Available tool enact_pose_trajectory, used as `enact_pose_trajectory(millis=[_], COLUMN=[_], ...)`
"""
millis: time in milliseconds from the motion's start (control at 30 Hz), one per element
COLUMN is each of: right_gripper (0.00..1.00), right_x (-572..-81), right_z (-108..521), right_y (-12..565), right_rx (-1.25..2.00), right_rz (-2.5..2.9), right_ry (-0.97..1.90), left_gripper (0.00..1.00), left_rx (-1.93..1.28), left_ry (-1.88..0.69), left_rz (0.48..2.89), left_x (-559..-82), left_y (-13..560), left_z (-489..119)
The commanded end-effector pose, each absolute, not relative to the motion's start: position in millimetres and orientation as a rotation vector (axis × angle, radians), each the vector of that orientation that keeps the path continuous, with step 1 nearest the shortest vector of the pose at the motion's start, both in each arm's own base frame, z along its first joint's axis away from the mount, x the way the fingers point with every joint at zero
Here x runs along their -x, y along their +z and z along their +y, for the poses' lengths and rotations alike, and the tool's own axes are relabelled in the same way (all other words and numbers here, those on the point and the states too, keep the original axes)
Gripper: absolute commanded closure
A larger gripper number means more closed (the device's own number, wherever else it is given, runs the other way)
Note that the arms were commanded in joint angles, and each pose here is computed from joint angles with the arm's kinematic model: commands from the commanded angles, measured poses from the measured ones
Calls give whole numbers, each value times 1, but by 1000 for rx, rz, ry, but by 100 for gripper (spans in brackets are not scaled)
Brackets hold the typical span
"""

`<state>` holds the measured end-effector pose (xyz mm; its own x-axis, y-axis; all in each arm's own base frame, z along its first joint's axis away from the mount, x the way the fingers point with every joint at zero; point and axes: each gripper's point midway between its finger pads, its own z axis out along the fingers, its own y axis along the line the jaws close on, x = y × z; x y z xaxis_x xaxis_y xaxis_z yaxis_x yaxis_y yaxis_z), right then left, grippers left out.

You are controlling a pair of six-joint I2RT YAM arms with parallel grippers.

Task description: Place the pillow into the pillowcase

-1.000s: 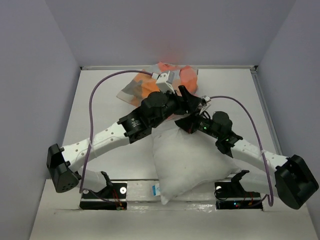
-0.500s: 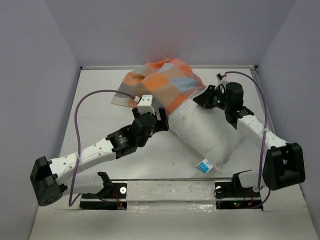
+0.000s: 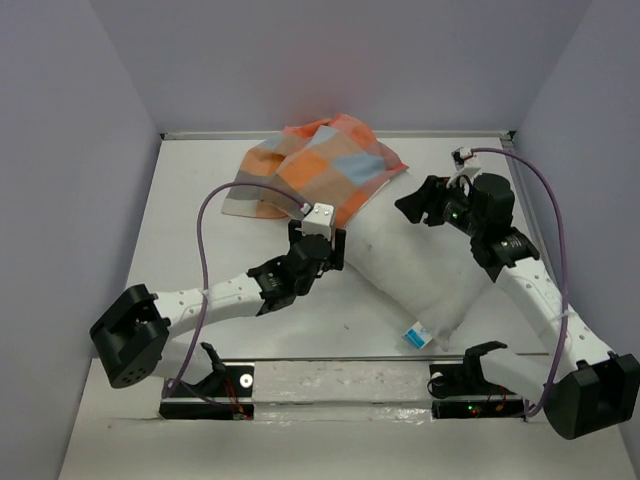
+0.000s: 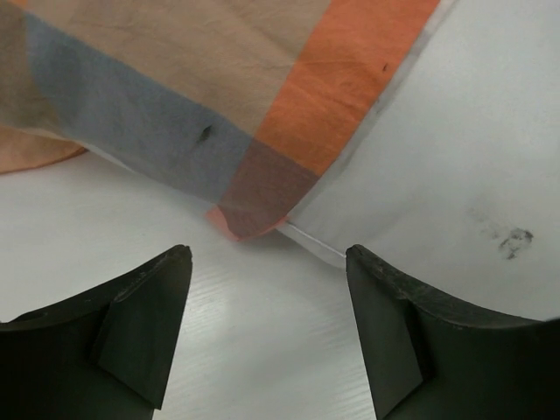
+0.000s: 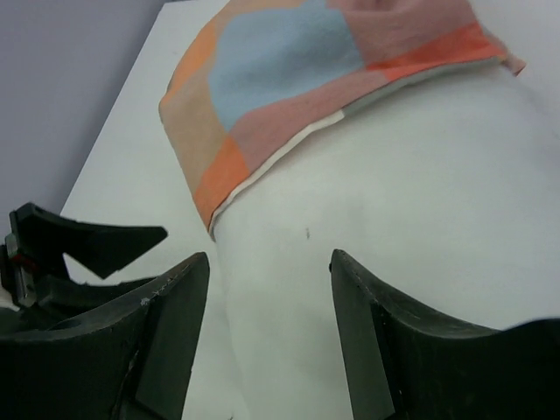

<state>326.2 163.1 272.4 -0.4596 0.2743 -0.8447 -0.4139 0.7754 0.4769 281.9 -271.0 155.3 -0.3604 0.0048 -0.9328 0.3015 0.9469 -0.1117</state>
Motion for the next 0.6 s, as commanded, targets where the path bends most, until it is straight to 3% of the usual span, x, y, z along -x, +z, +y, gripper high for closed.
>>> enact_pose_trajectory(millis=[0,100,200,233,300,333,367,433,500,567], right_gripper=[37,31,24,18,17,16,16,15,14,3], right_x=[-296,-284,-279,-279,-282,-282,-288,-291,-297,-298], right_z=[187,203,212,212,208,209,203,200,193,200], right_y=[252,242,232,229,221,221,215,207,187,179], right_rx=[189,244,288,290,277,290,262,271,271,300], right_rz=[1941,1965,2005,2015,2039,2038,2053,2073,2129,2149], right_ry=[845,827,745,720,647,622,552,462,330,241], left_gripper=[20,22,31,39,53,75,83,94,98,100], left_rx=[-227,-251,-228,-229,-216,-212,-205,-196,-175,-178], left_ry=[-299,-251,-165,-149,-107,-99,-104,-101,-125,-154], left_rz=[1771,1782,1788,1787,1786,1785,1779,1774,1756,1752], left_x=[-311,-325,-338,-341,-345,-346,-345,-343,-339,-335], left_y=[197,189,184,183,183,183,187,189,200,204], left_z=[-286,-289,-283,-282,-278,-276,-275,-270,-267,-265])
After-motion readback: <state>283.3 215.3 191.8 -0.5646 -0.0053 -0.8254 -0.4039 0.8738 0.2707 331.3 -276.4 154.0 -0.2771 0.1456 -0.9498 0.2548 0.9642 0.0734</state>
